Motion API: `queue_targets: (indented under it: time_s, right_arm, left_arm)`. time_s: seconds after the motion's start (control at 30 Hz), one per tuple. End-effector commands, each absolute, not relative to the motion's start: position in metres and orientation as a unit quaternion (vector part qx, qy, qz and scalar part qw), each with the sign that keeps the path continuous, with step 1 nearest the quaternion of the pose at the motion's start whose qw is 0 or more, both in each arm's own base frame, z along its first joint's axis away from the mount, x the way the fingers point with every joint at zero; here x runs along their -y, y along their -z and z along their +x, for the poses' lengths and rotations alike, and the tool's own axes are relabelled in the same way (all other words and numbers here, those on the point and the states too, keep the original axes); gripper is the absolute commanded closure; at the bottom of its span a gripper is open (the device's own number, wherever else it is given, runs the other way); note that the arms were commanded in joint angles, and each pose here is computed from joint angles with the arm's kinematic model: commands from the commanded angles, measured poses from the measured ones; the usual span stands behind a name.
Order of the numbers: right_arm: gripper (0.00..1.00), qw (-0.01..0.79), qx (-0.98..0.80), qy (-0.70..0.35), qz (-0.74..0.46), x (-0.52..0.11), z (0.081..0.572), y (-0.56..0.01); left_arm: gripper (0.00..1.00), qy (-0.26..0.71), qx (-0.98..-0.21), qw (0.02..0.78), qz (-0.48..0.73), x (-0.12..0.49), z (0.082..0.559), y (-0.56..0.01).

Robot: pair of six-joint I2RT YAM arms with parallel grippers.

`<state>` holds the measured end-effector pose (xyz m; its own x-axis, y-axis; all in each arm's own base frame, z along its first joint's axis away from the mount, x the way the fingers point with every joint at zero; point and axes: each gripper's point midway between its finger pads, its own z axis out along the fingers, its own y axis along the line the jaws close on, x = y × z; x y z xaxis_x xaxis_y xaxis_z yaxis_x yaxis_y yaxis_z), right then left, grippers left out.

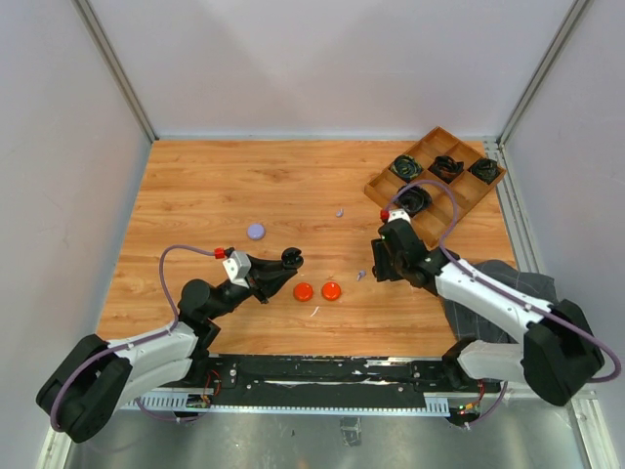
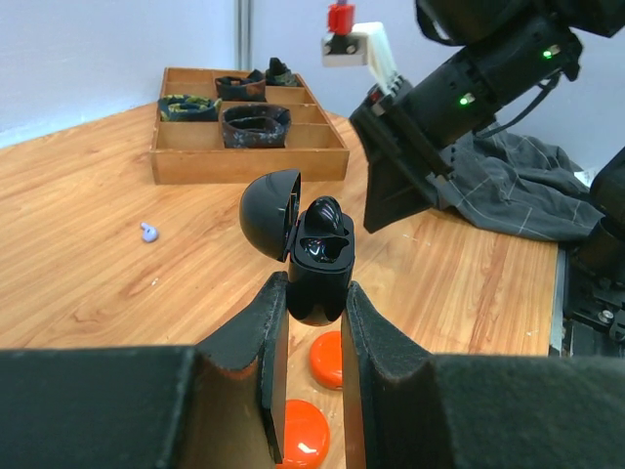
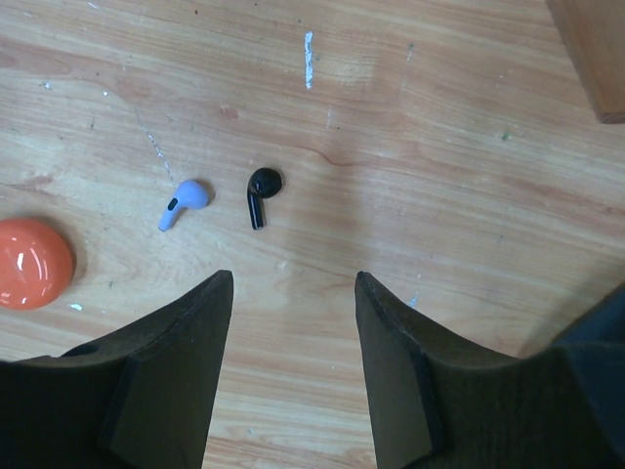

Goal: Insert the wireless bluetooth earbuds into the charging case
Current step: Pick up the earbud from the center of the board.

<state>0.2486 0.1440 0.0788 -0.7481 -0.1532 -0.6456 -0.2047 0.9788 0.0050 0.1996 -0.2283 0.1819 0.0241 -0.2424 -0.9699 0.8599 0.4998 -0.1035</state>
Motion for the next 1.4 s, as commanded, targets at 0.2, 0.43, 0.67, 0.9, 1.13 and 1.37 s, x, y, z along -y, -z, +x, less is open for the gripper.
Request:
queue_targets:
  time_s: [0.2,0.43,0.67,0.9,1.13,1.37]
  right_arm:
    - [0.52,0.263,-0.955,-0.064,-0.119,-0.164,0.267,-0.068]
    - [0.57,0.215,-0.968,-0.061,-0.111,-0.165,0.276,-0.053]
    - [0.60,0.184,-0.975,-0.062,-0.108,-0.167,0.281,-0.037]
    - [0.63,0.152,-0.981,-0.055,-0.109,-0.165,0.280,-0.018]
    - [0.66,0.122,-0.986,-0.040,-0.108,-0.159,0.272,-0.003]
    - [0.73,0.122,-0.986,-0.035,-0.110,-0.157,0.270,-0.006]
  left_arm:
    - [1.00,0.420,-0.545,0.668,0.282,0.228,0.194,-0.185]
    - [1.00,0.415,-0.543,0.673,0.284,0.226,0.194,-0.188]
    - [1.00,0.415,-0.541,0.674,0.285,0.226,0.194,-0.189]
    - [1.00,0.416,-0.541,0.673,0.285,0.226,0.193,-0.190]
    - [1.00,0.419,-0.538,0.673,0.286,0.226,0.192,-0.192]
    - [1.00,0.416,-0.539,0.674,0.285,0.226,0.193,-0.192]
